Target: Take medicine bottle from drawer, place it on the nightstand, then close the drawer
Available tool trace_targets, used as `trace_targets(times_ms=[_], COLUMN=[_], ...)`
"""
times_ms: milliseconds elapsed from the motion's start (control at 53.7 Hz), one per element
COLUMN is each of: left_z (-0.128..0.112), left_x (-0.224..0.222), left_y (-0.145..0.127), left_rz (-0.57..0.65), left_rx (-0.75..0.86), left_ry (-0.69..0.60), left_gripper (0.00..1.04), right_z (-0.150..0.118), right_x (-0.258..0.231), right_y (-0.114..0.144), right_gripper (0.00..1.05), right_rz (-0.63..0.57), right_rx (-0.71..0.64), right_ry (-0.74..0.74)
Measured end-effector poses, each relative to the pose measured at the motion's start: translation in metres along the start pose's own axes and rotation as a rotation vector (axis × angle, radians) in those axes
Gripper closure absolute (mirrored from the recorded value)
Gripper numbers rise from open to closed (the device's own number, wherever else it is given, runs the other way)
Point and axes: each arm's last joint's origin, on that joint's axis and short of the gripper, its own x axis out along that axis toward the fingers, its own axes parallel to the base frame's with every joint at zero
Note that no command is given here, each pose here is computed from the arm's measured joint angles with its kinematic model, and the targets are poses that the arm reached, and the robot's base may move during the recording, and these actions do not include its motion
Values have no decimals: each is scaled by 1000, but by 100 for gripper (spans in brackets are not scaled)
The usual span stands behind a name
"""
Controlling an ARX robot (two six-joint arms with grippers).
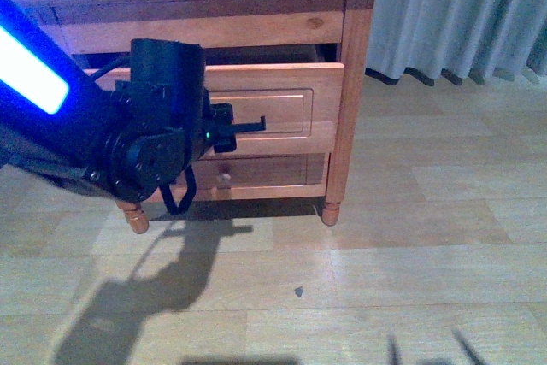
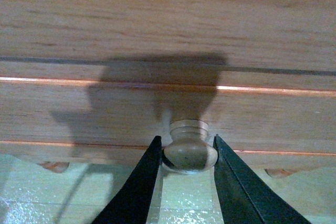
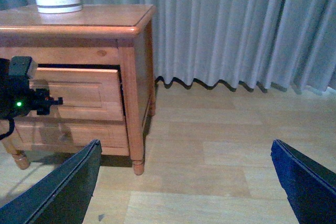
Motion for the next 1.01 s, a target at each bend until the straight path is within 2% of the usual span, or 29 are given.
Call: trace_targets(times_ms=[373,578,671,708,801,857,950,1006], left_z=[-56,-86,-91,-92,-111,-112,-98,-88], left_x=[-93,-144,-153,-155,-161,-161,-154,-154], left_y=[13,-2,-10,-12,-7,-4,10,17], left_rz=[-32,-29,-38,-39,-59,-51,-20,-12], left_rx=[-67,-97,-100,-106,-81,-78,-88,-93], left_ry=[65,124,126,123,220,230,206,193], left_gripper=[80,80,80,73,53,46,26,17], right_z=[0,0,0,0,0,0,0,0], right_x=[0,0,0,0,0,0,0,0], right_y=[0,0,0,0,0,0,0,0], right_gripper=[7,7,7,7,7,7,7,7], right_rz=[0,0,0,0,0,0,0,0], right_rx=[0,0,0,0,0,0,0,0], right_ry=[0,0,0,0,0,0,0,0])
